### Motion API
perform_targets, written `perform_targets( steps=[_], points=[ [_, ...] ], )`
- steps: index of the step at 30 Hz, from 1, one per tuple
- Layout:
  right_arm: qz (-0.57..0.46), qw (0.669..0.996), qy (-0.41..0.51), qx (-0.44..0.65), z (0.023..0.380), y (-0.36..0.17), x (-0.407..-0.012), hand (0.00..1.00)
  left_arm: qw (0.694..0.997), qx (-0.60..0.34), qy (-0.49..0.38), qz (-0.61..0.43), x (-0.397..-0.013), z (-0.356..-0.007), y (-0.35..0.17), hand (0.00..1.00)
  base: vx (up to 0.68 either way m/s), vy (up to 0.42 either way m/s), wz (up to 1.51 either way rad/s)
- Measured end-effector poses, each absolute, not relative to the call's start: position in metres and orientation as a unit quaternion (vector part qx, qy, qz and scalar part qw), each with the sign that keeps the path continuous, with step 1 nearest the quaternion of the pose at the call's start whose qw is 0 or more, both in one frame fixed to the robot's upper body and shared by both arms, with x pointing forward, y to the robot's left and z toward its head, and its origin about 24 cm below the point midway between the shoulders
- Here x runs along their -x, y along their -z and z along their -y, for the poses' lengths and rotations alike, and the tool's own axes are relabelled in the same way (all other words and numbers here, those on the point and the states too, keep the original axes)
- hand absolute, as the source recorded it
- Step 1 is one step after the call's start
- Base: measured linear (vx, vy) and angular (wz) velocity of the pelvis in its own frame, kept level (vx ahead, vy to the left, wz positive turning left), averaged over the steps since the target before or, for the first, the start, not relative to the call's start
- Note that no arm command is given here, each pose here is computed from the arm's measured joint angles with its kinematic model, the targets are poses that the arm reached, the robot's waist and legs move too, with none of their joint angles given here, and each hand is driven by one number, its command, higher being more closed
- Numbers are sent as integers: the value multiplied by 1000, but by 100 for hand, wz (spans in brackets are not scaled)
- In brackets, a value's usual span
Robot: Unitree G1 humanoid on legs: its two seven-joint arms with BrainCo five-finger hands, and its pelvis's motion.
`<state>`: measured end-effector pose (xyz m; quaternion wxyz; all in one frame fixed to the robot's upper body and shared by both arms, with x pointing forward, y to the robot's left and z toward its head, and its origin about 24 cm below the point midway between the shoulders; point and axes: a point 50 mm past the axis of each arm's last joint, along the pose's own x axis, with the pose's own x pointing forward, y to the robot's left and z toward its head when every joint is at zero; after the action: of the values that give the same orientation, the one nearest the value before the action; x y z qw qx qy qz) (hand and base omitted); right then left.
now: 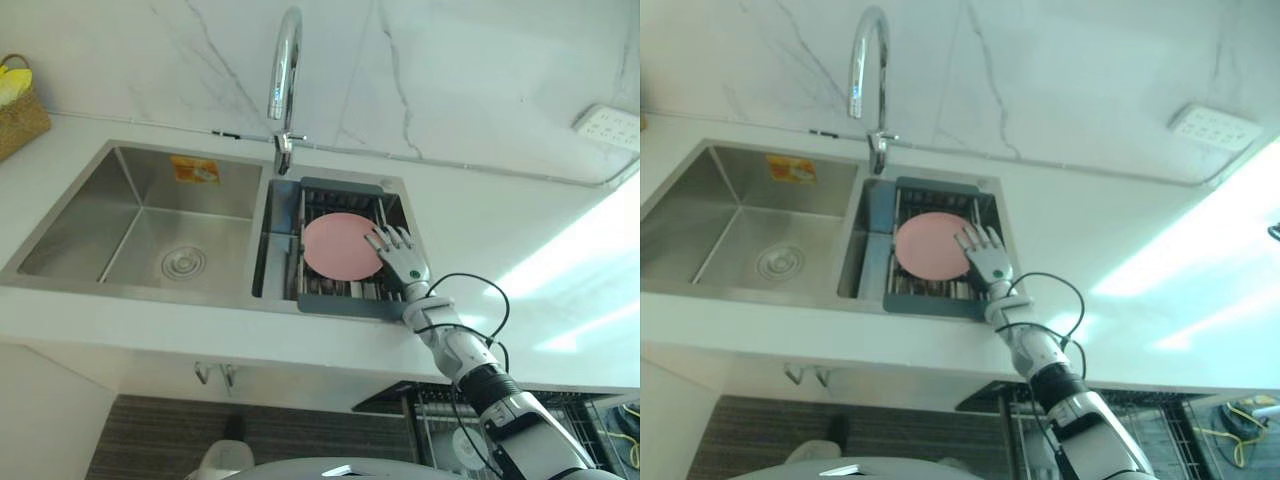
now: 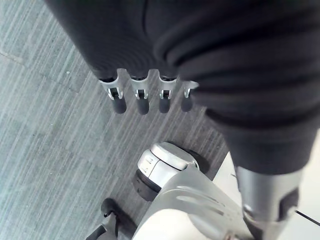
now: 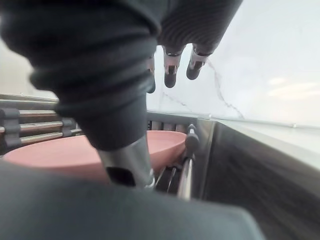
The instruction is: Walk over to the sink, pick up the cup, carry it to the dishwasher, place the cup inside the dishwasher, then close the dishwasher door
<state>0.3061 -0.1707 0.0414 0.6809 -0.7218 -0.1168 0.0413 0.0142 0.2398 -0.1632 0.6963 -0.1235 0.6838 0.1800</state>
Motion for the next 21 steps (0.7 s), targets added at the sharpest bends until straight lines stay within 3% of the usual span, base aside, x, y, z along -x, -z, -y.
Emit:
perform_targets(
  steps=[10, 16, 21],
  points=[
    [90, 683, -36, 724, 180, -37, -309, 0, 696, 110, -167, -690, -13, -240, 163, 0, 9, 14, 2],
    [75, 729, -43, 679, 183, -38, -310, 0, 693, 111, -167, -693, -11, -238, 164, 0, 0, 0, 1],
    [68, 748, -65, 657, 183, -40, -310, 0, 693, 105, -163, -694, -10, -239, 164, 0, 15, -1, 0]
  ],
)
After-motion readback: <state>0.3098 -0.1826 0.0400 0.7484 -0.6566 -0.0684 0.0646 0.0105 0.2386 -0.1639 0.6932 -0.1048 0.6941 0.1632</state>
